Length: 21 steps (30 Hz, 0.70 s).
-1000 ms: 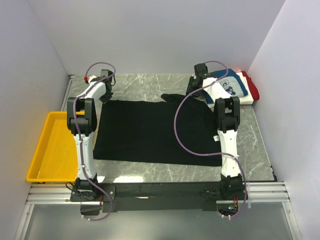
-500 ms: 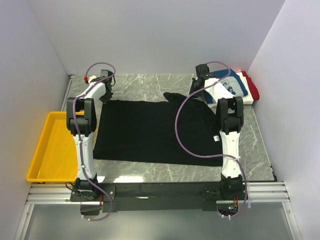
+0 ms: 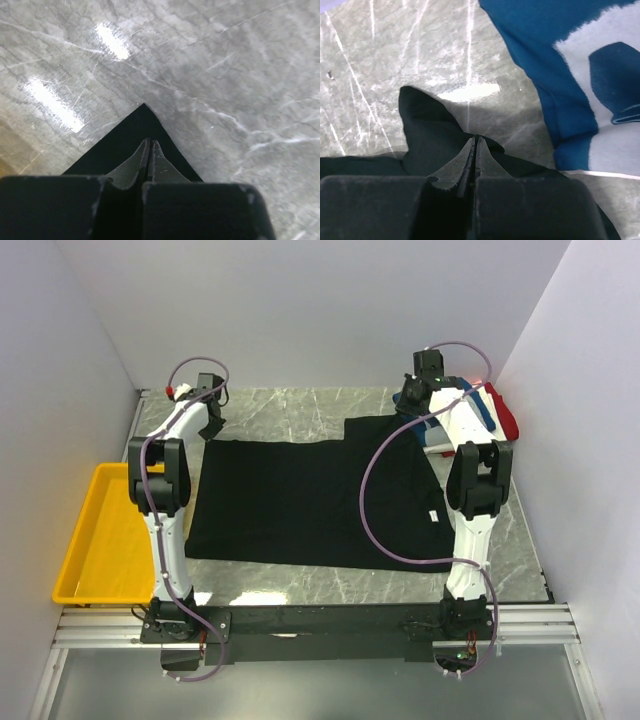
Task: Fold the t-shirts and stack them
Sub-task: Fold the tshirt
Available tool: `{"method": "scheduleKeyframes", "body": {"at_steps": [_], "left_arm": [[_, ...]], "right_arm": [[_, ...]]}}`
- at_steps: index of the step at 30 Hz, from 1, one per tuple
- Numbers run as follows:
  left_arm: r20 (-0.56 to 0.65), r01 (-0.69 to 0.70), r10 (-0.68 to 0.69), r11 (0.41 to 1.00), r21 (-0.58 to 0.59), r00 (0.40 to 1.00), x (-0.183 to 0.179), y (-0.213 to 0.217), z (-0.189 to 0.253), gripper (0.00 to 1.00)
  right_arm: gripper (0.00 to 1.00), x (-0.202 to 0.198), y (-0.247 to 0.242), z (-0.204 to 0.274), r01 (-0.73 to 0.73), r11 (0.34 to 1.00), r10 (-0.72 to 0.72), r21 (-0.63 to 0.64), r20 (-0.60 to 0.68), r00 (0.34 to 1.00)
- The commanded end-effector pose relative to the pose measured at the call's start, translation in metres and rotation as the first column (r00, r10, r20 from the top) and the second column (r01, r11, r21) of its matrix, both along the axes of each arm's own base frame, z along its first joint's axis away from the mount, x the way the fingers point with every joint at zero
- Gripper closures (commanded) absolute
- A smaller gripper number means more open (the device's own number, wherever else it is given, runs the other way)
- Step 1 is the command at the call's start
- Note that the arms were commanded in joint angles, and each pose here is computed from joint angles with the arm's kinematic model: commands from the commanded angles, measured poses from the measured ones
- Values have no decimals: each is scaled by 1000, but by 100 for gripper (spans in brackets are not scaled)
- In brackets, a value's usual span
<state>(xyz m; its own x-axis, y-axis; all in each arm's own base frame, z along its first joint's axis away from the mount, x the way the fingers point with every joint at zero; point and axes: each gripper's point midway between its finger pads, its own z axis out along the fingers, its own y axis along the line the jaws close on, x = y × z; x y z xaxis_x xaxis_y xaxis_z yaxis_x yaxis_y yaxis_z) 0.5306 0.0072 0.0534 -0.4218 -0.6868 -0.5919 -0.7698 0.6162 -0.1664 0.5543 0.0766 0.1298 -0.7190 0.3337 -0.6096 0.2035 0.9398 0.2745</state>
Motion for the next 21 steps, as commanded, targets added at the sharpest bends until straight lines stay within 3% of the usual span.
{"method": "scheduleKeyframes", "body": {"at_steps": [1,9,13,16,21], "left_arm": [[99,19,-18,1000,-5,995,9,2,46,99],[63,-4,4,1000,-5,998,6,9,36,99],[28,-26,26,1000,1,999,5,12,22,74],[2,-36,36,999,6,999,5,13,11,62],[-22,-31,31,1000,-1,999,7,10,-6,55]], "right_arm": [[100,2,-12,28,34,999,-34,-9,71,997],[100,-2,-18,27,43,999,-43,-4,63,997],[100,-4,-14,20,38,999,-38,13,55,998],[100,-4,-14,18,35,999,-35,14,51,998],[100,-3,-13,17,28,999,-29,16,53,998]]}}
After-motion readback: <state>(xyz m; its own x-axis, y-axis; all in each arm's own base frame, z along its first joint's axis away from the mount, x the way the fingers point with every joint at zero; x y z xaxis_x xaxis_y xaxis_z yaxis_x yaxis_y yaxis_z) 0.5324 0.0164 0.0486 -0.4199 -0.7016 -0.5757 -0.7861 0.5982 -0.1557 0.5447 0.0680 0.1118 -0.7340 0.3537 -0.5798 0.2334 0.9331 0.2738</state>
